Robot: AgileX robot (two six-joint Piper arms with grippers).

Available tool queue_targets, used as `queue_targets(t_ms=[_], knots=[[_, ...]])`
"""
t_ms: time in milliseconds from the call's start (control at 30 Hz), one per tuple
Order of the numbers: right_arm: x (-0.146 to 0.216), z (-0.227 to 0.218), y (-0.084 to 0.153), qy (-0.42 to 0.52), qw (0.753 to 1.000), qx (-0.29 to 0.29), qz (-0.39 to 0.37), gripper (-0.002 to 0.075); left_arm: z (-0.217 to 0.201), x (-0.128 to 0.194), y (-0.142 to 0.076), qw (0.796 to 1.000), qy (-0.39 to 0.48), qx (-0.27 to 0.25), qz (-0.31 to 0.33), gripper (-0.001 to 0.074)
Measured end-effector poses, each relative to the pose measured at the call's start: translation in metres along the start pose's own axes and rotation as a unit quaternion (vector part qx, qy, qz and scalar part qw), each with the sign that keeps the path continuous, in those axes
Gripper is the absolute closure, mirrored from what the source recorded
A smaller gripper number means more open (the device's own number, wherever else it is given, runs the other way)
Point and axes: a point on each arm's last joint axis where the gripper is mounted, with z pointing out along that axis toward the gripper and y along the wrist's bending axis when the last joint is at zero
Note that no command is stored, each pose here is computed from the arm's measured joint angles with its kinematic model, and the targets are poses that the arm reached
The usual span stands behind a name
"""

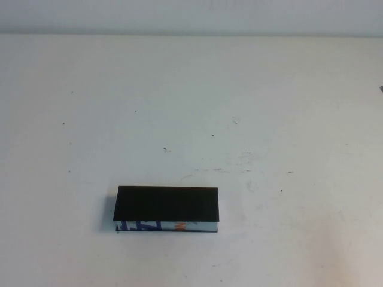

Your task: Return glasses to glasses case

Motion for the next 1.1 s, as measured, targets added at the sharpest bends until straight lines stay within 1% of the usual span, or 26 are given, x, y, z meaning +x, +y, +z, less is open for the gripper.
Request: queue_targets(t_ms=[133,233,400,567,1100], knots=[[0.000,0.000,0.000,0.000,1.000,0.000,0.002,0.0738,0.000,0.000,0.000,1.000,0.001,-0.001,-0.005,0.0736],[0.002,0.000,0.001,0.010,1.000,-0.003,0.020,0.0738,0.000,0.000,0.000,1.000,0.002,-0.001,-0.007,0.0736],[0.013,-0.001,0.003,0.069,0.997,-0.017,-0.038,0.0738,0.000,0.000,0.000,1.000,0.002,-0.001,-0.008,0.0736],[0.023,-0.003,0.004,0.122,0.991,-0.024,-0.051,0.0738,0.000,0.000,0.000,1.000,0.002,-0.002,-0.008,0.0736],[0.024,-0.003,0.004,0.129,0.990,-0.026,-0.056,0.0738,0.000,0.000,0.001,1.000,0.001,-0.003,-0.008,0.0736]])
